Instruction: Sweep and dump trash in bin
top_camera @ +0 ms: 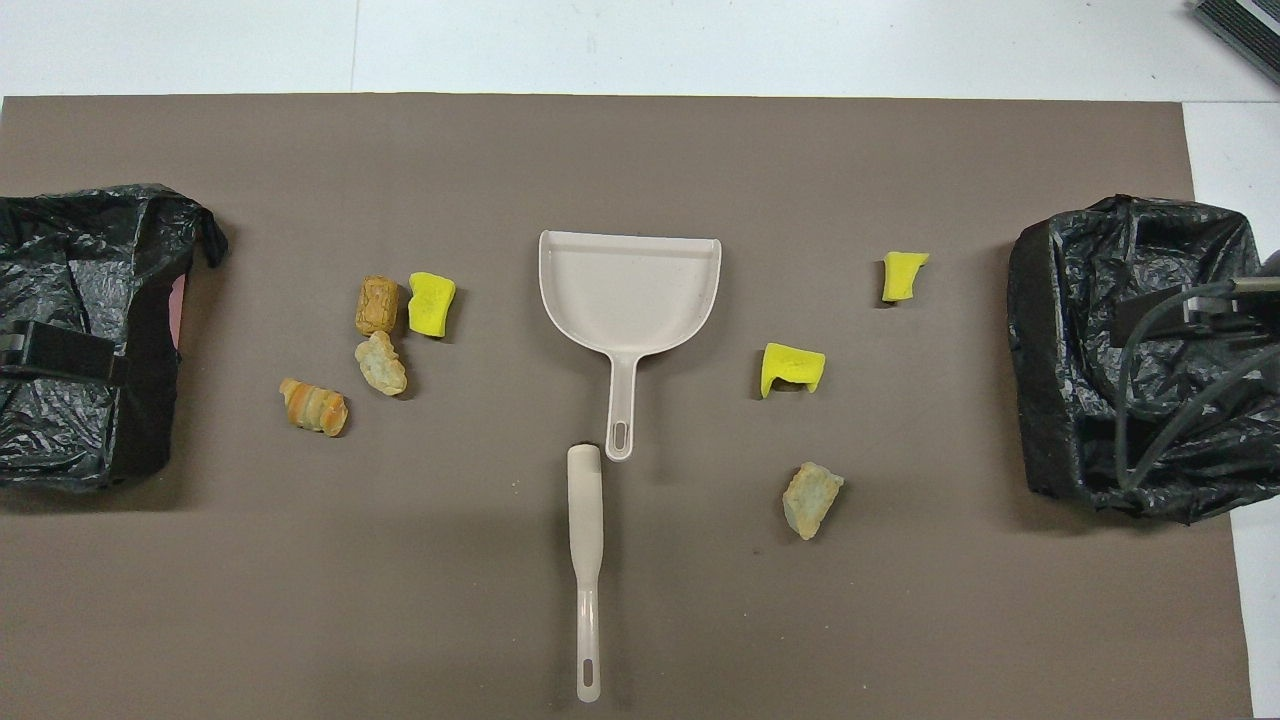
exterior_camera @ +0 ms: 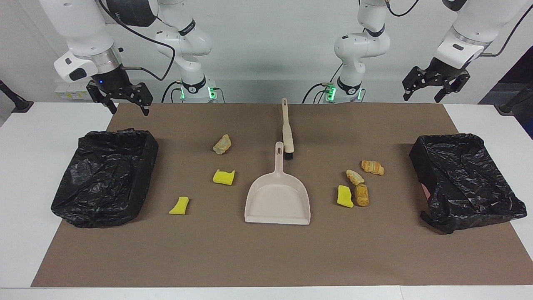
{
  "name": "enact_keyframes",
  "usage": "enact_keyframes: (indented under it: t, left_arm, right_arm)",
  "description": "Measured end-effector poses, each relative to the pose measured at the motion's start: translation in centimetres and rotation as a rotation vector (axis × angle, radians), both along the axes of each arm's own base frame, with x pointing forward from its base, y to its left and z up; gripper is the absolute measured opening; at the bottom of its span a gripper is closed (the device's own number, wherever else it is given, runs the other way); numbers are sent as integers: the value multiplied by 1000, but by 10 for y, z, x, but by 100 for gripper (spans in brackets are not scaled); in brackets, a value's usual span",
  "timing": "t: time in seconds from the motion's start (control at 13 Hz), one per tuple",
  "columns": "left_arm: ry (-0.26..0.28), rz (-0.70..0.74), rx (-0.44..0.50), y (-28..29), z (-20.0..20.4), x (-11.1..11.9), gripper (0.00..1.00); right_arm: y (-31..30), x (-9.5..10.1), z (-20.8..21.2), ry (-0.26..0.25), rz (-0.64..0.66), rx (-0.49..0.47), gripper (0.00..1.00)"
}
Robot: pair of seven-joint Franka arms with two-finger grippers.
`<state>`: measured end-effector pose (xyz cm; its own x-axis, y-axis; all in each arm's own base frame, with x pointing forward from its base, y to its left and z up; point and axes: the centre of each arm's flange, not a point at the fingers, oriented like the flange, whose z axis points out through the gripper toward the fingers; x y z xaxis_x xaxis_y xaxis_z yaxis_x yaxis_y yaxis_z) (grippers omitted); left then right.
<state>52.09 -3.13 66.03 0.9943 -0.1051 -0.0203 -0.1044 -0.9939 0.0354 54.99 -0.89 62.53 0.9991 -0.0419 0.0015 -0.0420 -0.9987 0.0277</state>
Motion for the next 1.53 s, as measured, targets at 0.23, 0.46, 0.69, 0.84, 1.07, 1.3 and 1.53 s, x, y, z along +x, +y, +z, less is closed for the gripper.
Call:
enact_keyframes:
  t: [0.23, 0.46, 0.69, 0.84, 1.07, 1.3, 1.53]
  left_arm:
    - [-18, 1, -1, 0, 1, 2, 100]
    - [-24, 2, -1, 0, -4, 5, 100]
    - [9, -37, 1, -21, -24, 4, 100]
    - [21, -80, 2, -45, -37, 3, 100]
    - [31, -131, 5, -71, -56, -1, 100]
    - [58, -168, 14, -90, -82, -16, 100]
    - [71, -217, 31, -120, -106, -49, 100]
  right_arm:
    - [17, 1, -5, -4, 31, 1, 100]
    - [31, 6, -27, -29, 47, 39, 100]
    - [45, 13, -51, -13, 58, 85, 100]
    - [62, 21, -62, -4, 85, 89, 100]
    - [95, 39, -90, 25, 112, 91, 100]
    - [147, 67, -128, -19, 62, 102, 100]
    - [211, 79, -164, -43, 11, 117, 100]
